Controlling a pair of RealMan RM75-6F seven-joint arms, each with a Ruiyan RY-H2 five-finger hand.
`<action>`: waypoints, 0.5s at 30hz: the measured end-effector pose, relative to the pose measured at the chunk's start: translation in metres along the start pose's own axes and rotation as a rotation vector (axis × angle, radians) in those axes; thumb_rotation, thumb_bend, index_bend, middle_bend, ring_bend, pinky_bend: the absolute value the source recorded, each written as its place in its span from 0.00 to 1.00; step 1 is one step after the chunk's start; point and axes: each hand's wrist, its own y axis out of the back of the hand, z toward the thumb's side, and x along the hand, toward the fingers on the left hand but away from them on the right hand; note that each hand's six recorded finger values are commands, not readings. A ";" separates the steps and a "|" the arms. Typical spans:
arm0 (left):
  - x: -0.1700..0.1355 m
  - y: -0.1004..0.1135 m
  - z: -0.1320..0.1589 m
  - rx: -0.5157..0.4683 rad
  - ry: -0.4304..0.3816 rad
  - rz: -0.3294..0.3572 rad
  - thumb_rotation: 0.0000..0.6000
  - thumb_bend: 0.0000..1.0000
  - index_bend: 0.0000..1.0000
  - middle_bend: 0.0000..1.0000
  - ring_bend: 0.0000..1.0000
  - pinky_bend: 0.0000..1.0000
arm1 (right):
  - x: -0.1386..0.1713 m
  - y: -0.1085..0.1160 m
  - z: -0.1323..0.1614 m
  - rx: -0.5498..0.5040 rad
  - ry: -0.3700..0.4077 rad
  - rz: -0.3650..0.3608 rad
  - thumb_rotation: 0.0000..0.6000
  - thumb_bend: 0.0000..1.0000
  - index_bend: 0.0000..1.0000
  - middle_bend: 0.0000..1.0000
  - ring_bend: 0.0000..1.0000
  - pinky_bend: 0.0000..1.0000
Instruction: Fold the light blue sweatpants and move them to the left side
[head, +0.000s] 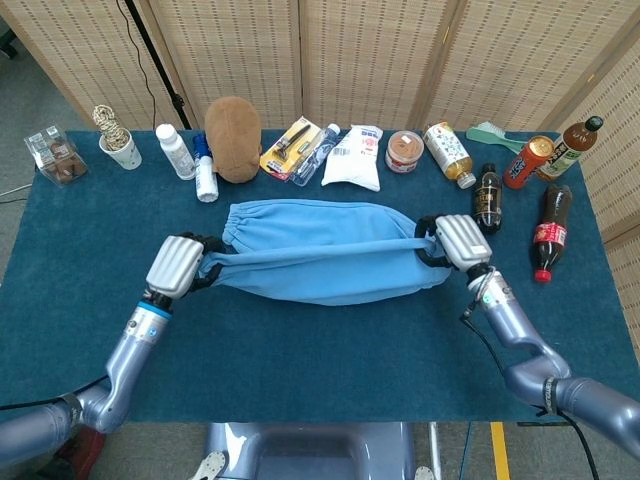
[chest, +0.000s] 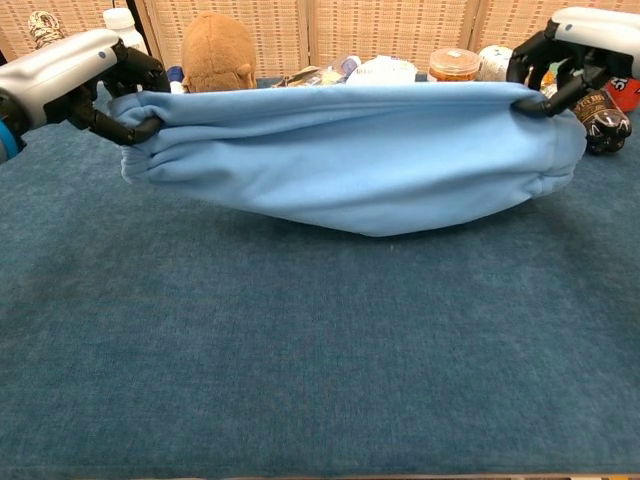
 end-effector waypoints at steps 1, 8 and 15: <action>0.004 0.001 -0.001 0.006 0.005 0.001 1.00 0.52 0.71 0.63 0.58 0.43 | -0.005 0.002 0.000 0.002 -0.007 -0.002 1.00 0.88 0.68 0.51 0.47 0.66; 0.035 -0.001 -0.007 0.041 0.047 0.001 1.00 0.52 0.72 0.63 0.58 0.38 | -0.030 0.004 -0.003 0.018 -0.049 0.001 1.00 0.88 0.68 0.51 0.47 0.66; 0.060 -0.009 -0.008 0.058 0.079 -0.011 1.00 0.51 0.71 0.63 0.58 0.36 | -0.049 0.001 -0.015 0.026 -0.107 0.012 1.00 0.88 0.68 0.51 0.47 0.66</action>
